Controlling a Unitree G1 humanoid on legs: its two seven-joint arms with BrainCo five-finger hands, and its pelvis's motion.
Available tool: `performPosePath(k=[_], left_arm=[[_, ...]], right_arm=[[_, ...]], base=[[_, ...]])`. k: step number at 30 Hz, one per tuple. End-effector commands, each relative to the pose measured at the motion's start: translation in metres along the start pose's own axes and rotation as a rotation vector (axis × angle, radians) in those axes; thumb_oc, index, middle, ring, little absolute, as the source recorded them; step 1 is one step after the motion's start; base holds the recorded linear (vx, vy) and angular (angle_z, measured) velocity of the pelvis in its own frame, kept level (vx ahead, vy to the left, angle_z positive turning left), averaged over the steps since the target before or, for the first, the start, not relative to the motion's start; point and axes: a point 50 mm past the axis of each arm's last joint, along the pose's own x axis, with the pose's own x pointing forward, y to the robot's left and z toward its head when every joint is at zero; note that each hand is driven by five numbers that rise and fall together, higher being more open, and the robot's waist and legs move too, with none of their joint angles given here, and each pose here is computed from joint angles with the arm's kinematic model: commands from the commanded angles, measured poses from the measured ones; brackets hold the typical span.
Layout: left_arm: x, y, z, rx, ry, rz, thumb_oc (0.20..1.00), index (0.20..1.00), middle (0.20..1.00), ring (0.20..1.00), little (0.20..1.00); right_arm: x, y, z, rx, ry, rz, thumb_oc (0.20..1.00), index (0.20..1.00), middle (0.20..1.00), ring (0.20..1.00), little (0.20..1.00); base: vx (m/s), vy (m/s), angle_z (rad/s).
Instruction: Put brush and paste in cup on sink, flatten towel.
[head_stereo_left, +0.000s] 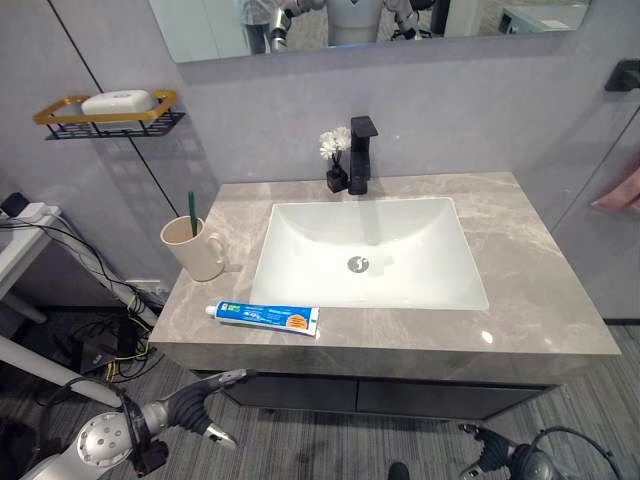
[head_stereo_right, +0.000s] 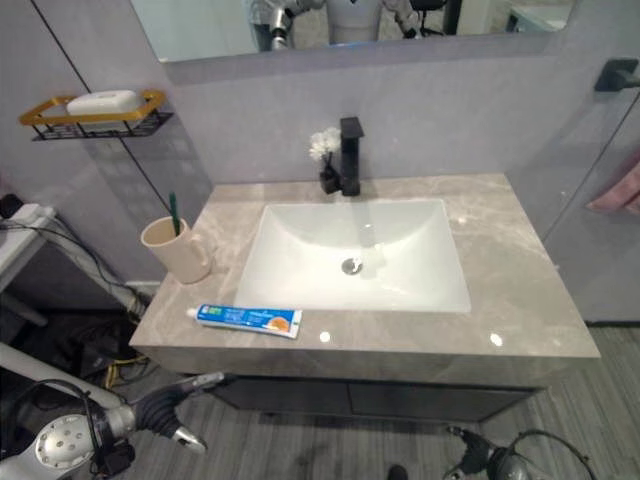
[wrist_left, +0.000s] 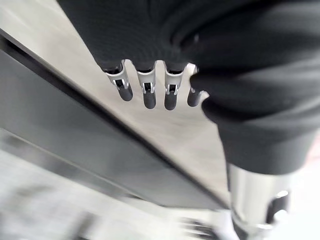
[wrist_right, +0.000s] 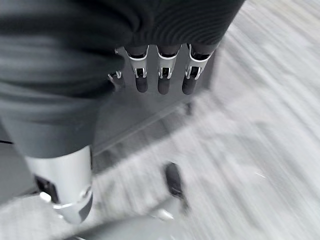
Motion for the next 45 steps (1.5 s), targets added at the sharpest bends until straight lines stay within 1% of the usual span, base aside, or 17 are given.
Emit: performPosePath(k=[1, 3, 4, 6, 8, 9, 11, 12, 14, 15, 16, 17, 21, 30, 34, 39, 45], left_arm=[[0.008, 0.015, 0.042, 0.033, -0.165, -0.067, 1.0, 1.0, 1.0, 1.0, 1.0], [0.012, 0.015, 0.052, 0.035, -0.213, -0.087, 1.0, 1.0, 1.0, 1.0, 1.0], [0.014, 0.015, 0.076, 0.077, -0.303, -0.114, 1.0, 1.0, 1.0, 1.0, 1.0], [0.012, 0.016, 0.093, 0.119, -0.37, -0.117, 1.0, 1.0, 1.0, 1.0, 1.0], [0.008, 0.023, 0.106, 0.219, -0.42, -0.042, 1.0, 1.0, 1.0, 1.0, 1.0], [0.008, 0.022, 0.106, 0.219, -0.42, -0.042, 1.0, 1.0, 1.0, 1.0, 1.0], [0.004, 0.034, 0.111, 0.324, -0.441, 0.078, 1.0, 1.0, 1.0, 1.0, 1.0], [-0.002, 0.044, 0.117, 0.435, -0.438, 0.18, 1.0, 1.0, 1.0, 1.0, 1.0], [-0.013, 0.065, 0.107, 0.514, -0.358, 0.342, 1.0, 1.0, 1.0, 1.0, 1.0], [-0.017, 0.07, 0.106, 0.564, -0.325, 0.369, 1.0, 1.0, 1.0, 1.0, 1.0], [-0.017, 0.07, 0.106, 0.564, -0.325, 0.369, 1.0, 1.0, 1.0, 1.0, 1.0], [-0.025, 0.078, 0.106, 0.726, -0.229, 0.397, 1.0, 1.0, 1.0, 1.0, 1.0], [-0.03, 0.089, 0.091, 0.861, -0.088, 0.422, 1.0, 1.0, 1.0, 1.0, 1.0], [-0.027, 0.093, 0.075, 0.892, -0.02, 0.465, 1.0, 1.0, 1.0, 1.0, 1.0], [-0.03, 0.098, 0.057, 0.888, 0.063, 0.489, 1.0, 1.0, 1.0, 1.0, 1.0], [-0.03, 0.104, 0.025, 0.786, 0.136, 0.569, 1.0, 1.0, 1.0, 1.0, 1.0], [-0.03, 0.107, 0.013, 0.739, 0.16, 0.628, 1.0, 1.0, 1.0, 1.0, 1.0]], right_arm=[[0.008, 0.001, 0.022, 0.026, -0.037, -0.017, 1.0, 1.0, 1.0, 1.0, 1.0], [0.008, 0.005, 0.019, 0.053, -0.022, -0.01, 1.0, 1.0, 1.0, 1.0, 1.0], [0.008, 0.01, 0.016, 0.059, -0.018, -0.003, 1.0, 1.0, 1.0, 1.0, 1.0], [0.007, 0.015, 0.015, 0.037, -0.025, 0.01, 1.0, 1.0, 1.0, 1.0, 1.0], [0.006, 0.019, 0.011, 0.057, -0.014, 0.008, 1.0, 1.0, 1.0, 1.0, 1.0], [0.006, 0.019, 0.011, 0.057, -0.014, 0.008, 1.0, 1.0, 1.0, 1.0, 1.0], [0.005, 0.023, 0.006, 0.145, 0.004, -0.006, 1.0, 1.0, 1.0, 1.0, 1.0], [0.004, 0.027, 0.002, 0.187, 0.015, -0.005, 1.0, 1.0, 1.0, 1.0, 1.0], [0.003, 0.024, 0.001, 0.217, 0.019, -0.02, 1.0, 1.0, 1.0, 1.0, 1.0], [0.003, 0.021, 0.0, 0.248, 0.02, -0.033, 1.0, 1.0, 1.0, 1.0, 1.0], [0.003, 0.021, 0.0, 0.248, 0.02, -0.033, 1.0, 1.0, 1.0, 1.0, 1.0], [0.002, 0.017, -0.005, 0.305, 0.033, -0.052, 1.0, 1.0, 1.0, 1.0, 1.0], [0.0, 0.022, -0.015, 0.308, 0.071, -0.036, 1.0, 1.0, 1.0, 1.0, 1.0], [0.0, 0.026, -0.015, 0.321, 0.079, -0.027, 1.0, 1.0, 1.0, 1.0, 1.0], [-0.001, 0.022, -0.016, 0.318, 0.079, -0.039, 1.0, 1.0, 1.0, 1.0, 1.0], [-0.001, 0.021, -0.015, 0.321, 0.071, -0.052, 1.0, 1.0, 1.0, 1.0, 1.0], [-0.001, 0.021, -0.014, 0.337, 0.06, -0.065, 1.0, 1.0, 1.0, 1.0, 1.0]], base=[[0.0, 0.0, 0.0], [-0.01, -0.014, -0.04], [-0.01, -0.02, -0.06], [-0.01, -0.013, -0.02], [0.0, 0.0, 0.0], [0.0, 0.0, 0.0], [0.0, 0.0, 0.0], [0.0, 0.0, 0.0], [0.0, 0.0, 0.0], [0.0, 0.0, 0.0], [0.0, 0.0, 0.0], [0.01, 0.038, 0.01], [0.02, 0.032, -0.06], [0.01, 0.011, -0.03], [0.0, 0.038, -0.1], [0.02, 0.028, -0.02], [0.02, 0.016, -0.02]])
